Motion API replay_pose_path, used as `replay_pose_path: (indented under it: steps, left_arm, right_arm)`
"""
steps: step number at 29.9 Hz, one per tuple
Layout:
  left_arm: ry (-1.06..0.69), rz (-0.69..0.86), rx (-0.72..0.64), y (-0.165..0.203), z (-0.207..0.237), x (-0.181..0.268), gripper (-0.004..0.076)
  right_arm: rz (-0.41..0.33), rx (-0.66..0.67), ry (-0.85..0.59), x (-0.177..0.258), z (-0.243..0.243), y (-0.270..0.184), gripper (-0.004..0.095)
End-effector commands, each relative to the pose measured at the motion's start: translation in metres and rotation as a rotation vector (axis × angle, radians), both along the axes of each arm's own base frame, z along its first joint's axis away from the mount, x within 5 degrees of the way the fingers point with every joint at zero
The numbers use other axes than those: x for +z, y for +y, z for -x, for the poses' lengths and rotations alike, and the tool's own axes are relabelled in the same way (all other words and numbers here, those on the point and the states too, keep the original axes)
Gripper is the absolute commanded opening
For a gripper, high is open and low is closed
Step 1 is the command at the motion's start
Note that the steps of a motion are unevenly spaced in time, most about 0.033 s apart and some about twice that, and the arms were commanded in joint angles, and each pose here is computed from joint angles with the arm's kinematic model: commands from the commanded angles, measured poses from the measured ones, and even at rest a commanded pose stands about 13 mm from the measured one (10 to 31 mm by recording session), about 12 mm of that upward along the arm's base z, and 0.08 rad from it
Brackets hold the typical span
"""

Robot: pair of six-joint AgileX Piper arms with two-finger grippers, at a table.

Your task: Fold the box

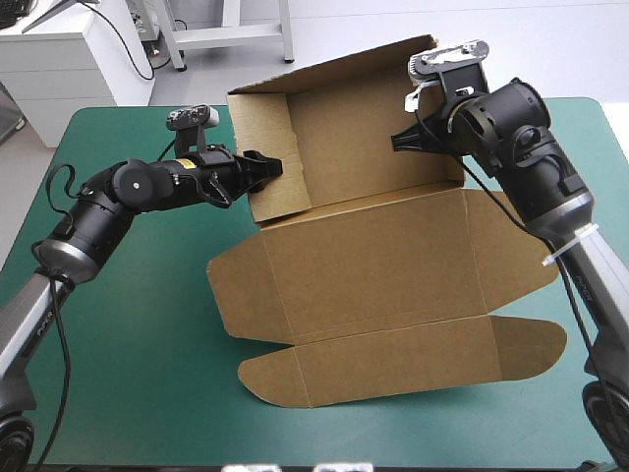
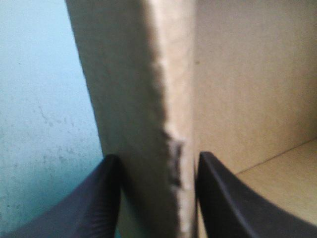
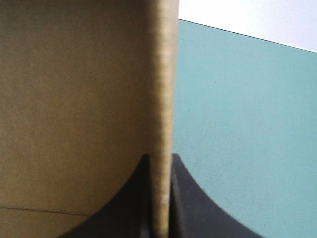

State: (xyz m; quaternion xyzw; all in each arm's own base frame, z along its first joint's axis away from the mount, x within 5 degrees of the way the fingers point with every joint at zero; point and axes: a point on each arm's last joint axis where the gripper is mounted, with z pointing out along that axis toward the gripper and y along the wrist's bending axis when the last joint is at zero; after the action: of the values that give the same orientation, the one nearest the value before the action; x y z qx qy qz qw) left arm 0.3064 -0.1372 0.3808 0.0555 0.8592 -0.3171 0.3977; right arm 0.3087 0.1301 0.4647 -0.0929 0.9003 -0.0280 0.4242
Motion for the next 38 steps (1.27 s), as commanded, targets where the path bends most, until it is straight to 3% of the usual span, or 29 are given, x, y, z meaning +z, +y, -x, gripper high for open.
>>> replay_pose_path:
  steps: [1, 2, 10, 17, 25, 35, 38]
  left_arm:
    - [-0.114, 0.07, 0.028, 0.001, 0.008, 0.028, 0.0052]
    - [-0.122, 0.062, 0.024, 0.001, 0.008, 0.028, -0.0003]
    - [-0.119, 0.035, 0.037, 0.003, 0.008, 0.03, -0.0008]
    - [-0.113, -0.154, 0.067, -0.005, 0.015, 0.039, -0.0008]
    - [0.085, -0.333, 0.076, -0.01, -0.001, 0.028, -0.0008]
    - [0.334, -0.463, 0.03, -0.023, -0.027, -0.015, -0.0008]
    - [0.435, -0.514, 0.009, -0.025, -0.031, -0.034, -0.0008]
  right_arm:
    - [-0.051, 0.014, -0.135, 0.032, 0.017, -0.008, 0.0001]
    - [-0.05, 0.013, -0.133, 0.032, 0.017, -0.008, 0.0001]
    - [-0.041, -0.002, -0.079, 0.023, 0.013, -0.006, 0.0001]
    - [-0.052, -0.018, 0.019, 0.006, 0.004, 0.001, 0.0001]
    - [-0.105, 0.054, 0.235, -0.04, -0.013, 0.025, 0.0001]
    - [-0.033, 0.052, 0.425, -0.097, -0.014, 0.026, 0.0]
    - [-0.064, 0.06, 0.483, -0.109, -0.019, 0.021, -0.0001]
